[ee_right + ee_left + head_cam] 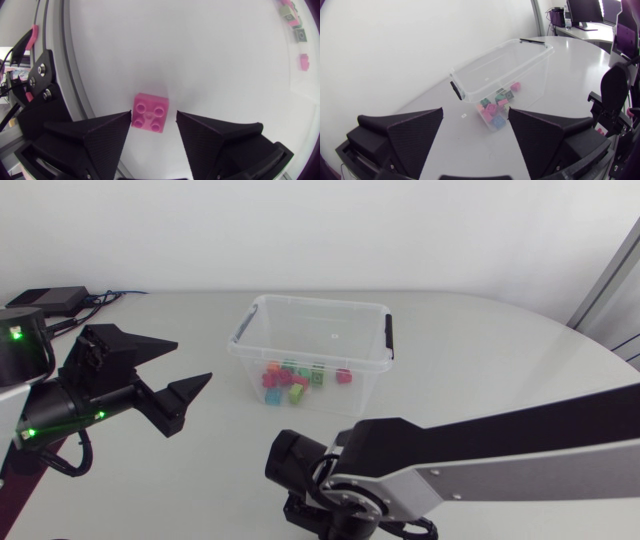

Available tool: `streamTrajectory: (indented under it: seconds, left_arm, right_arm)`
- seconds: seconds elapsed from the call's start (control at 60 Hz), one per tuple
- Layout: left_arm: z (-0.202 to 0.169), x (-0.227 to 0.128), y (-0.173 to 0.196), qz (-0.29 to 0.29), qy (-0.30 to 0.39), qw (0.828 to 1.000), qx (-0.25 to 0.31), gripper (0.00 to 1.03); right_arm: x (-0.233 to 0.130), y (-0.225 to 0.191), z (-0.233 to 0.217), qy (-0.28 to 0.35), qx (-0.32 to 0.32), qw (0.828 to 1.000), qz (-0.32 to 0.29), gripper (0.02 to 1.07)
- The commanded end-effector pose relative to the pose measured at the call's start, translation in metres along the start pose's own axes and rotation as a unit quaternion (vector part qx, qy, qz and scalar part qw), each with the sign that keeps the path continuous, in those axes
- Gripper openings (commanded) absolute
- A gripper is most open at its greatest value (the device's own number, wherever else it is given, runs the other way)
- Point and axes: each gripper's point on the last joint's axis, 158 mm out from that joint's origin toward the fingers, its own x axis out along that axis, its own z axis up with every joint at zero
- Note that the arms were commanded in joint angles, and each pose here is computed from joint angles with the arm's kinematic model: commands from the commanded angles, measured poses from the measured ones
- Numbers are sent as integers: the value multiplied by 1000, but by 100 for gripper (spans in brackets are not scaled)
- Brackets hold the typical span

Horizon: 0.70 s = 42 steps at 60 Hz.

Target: Pick up the duplo bricks and place them in the container

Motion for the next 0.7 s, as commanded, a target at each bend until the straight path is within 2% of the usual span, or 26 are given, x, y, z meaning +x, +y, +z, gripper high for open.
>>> streamTrajectory:
  seconds: [0.0,0.033,0.05,0.067,0.2,0.317,0.433,0.533,0.683]
  left_arm:
    - [-2,-4,2,11,-5,1000,-9,92]
    - [-2,-4,3,12,-5,1000,-9,92]
    - [-1,-5,3,13,-6,1000,-8,92]
    - [-1,-5,4,15,-7,1000,-8,92]
    - [9,-16,9,32,-26,999,-2,92]
    - [17,-24,14,50,-41,998,0,98]
    - [22,-31,23,72,-47,996,-14,98]
    - [19,-36,36,98,-44,994,-27,98]
    - [6,-41,53,143,-22,989,-36,98]
  right_arm:
    - [7,-1,-6,22,12,1000,-6,41]
    - [6,-4,-6,20,15,1000,-10,32]
    - [4,-5,-3,13,17,1000,-12,24]
    - [3,-6,-2,9,19,1000,-13,22]
    - [-19,-15,2,-24,32,999,-19,21]
    - [-49,-32,4,-61,50,996,-39,21]
    - [-99,-63,14,-123,73,987,-68,21]
    - [-141,-90,23,-178,93,975,-100,21]
    - [-210,-131,39,-272,125,943,-144,21]
